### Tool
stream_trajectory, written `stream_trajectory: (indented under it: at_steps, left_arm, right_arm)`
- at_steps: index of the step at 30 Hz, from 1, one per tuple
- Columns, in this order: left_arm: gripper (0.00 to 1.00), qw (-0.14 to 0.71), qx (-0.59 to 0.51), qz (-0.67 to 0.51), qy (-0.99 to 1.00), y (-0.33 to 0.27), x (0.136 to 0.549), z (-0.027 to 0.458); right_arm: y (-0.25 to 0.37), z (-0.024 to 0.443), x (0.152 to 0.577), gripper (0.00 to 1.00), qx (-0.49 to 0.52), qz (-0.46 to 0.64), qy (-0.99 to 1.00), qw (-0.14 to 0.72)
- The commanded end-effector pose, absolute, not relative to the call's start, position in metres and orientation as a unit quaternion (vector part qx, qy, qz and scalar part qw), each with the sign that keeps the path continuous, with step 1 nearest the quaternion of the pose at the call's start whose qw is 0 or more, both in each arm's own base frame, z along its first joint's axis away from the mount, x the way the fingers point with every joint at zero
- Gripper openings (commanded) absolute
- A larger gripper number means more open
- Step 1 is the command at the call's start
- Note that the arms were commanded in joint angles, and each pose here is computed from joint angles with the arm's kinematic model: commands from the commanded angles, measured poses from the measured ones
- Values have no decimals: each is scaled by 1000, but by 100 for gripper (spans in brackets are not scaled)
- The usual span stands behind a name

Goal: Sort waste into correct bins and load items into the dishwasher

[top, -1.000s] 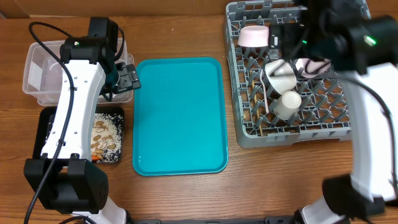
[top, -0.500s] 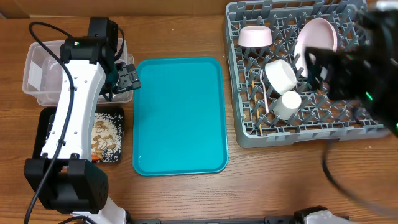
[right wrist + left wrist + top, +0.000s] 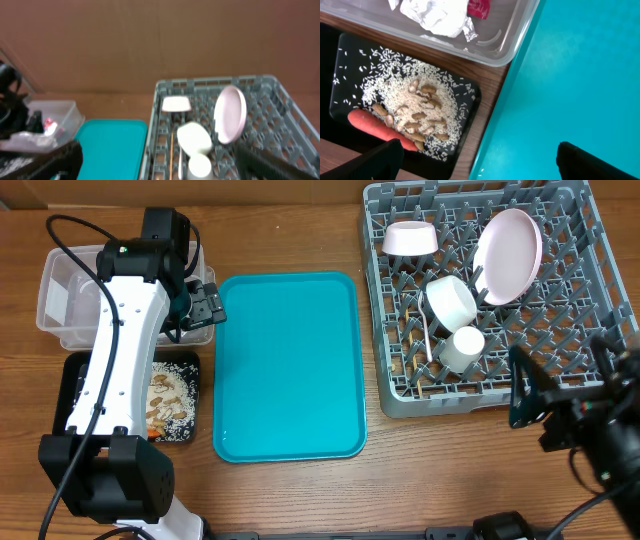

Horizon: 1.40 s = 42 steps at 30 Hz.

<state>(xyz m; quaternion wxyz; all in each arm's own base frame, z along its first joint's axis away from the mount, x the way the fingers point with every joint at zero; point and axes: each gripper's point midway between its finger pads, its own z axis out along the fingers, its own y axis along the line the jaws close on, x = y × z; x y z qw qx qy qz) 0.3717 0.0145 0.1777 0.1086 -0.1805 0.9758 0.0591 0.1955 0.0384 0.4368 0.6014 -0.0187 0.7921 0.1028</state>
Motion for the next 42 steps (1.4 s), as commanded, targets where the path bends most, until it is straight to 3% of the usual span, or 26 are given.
stream_trajectory:
  at_steps: [1,16,30,42]
  left_arm:
    - [100,135,-188,59,971,17,373,196]
    - [100,135,-188,59,971,17,373,196]
    - [100,135,-188,59,971,17,373,196]
    - [100,135,-188,59,971,17,373,196]
  right_arm:
    - [33,412,195,100,-7,100,779,619]
    - [33,328,224,100,-5,114,661,742]
    - [6,247,234,100,79,132,630,761]
    - [5,210,244,100,68,109,652,747]
